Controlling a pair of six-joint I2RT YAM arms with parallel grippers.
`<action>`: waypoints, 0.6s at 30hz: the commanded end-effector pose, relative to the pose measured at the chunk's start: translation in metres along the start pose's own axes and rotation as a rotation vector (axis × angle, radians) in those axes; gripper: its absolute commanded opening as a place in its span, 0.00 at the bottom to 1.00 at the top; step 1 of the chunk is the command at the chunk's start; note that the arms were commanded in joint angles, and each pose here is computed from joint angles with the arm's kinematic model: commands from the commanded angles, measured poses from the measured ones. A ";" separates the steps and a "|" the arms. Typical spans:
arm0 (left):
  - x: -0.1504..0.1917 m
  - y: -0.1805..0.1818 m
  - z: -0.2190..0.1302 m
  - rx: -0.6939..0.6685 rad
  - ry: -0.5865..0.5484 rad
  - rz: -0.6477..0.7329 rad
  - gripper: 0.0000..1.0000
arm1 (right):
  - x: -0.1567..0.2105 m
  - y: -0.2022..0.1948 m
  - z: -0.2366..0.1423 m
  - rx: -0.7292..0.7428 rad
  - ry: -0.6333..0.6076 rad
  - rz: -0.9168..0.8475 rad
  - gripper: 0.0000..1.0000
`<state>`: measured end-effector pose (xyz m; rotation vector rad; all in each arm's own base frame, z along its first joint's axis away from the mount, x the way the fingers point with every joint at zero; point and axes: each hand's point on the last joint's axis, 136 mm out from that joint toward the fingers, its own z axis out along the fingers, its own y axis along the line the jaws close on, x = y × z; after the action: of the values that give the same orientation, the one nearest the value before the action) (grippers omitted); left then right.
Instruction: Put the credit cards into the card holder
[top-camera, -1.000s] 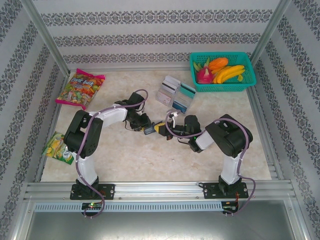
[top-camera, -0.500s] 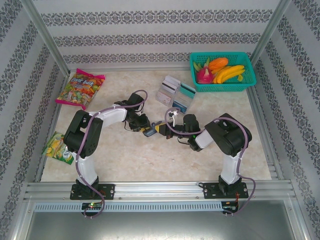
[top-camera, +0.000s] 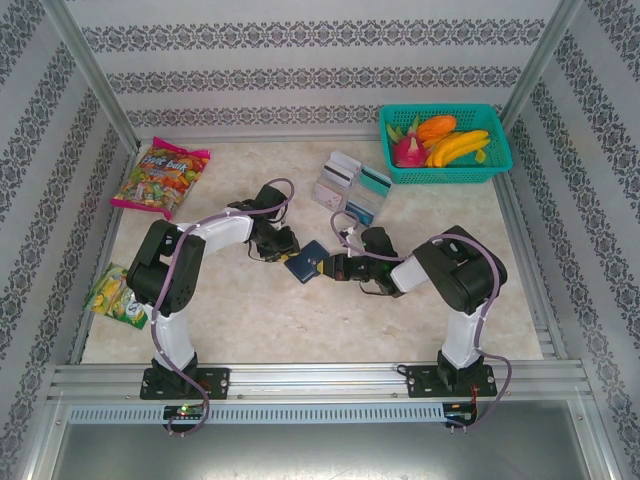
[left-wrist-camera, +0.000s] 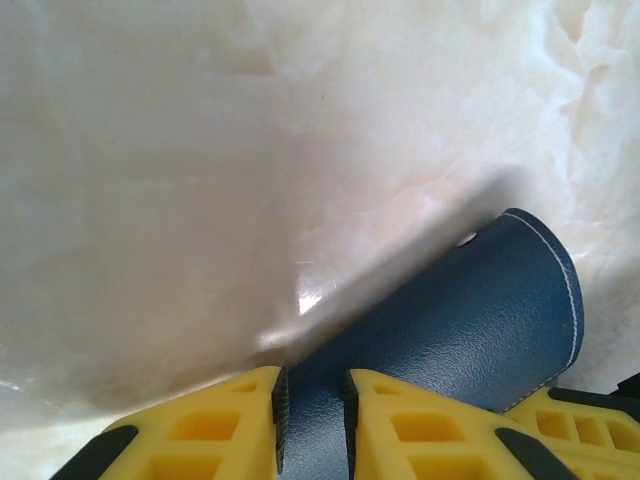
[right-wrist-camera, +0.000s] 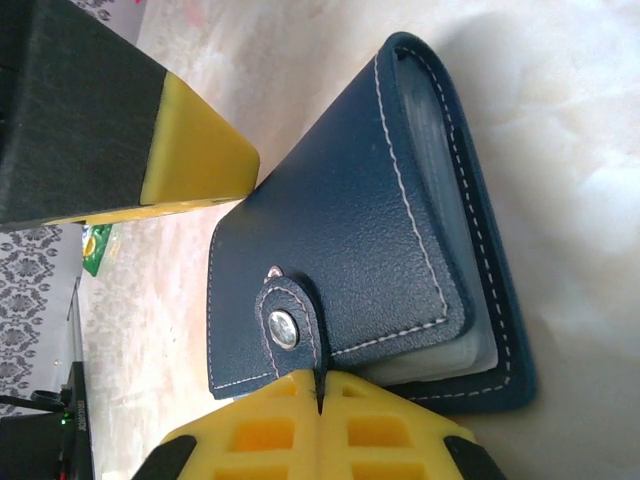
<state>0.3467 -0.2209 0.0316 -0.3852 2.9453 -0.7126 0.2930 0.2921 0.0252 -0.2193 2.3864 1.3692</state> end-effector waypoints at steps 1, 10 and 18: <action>0.010 -0.008 0.006 0.010 0.038 0.019 0.26 | 0.017 -0.019 0.004 0.130 0.077 0.022 0.00; 0.026 -0.012 0.025 0.012 0.082 0.033 0.26 | -0.003 0.004 -0.002 0.121 0.051 -0.038 0.08; 0.021 -0.010 0.022 -0.017 0.068 0.060 0.26 | -0.013 0.021 -0.017 0.139 0.035 -0.078 0.28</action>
<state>0.3455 -0.2382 0.0281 -0.3204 2.9455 -0.7227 0.2902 0.2832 0.0402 -0.2469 2.4931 1.1980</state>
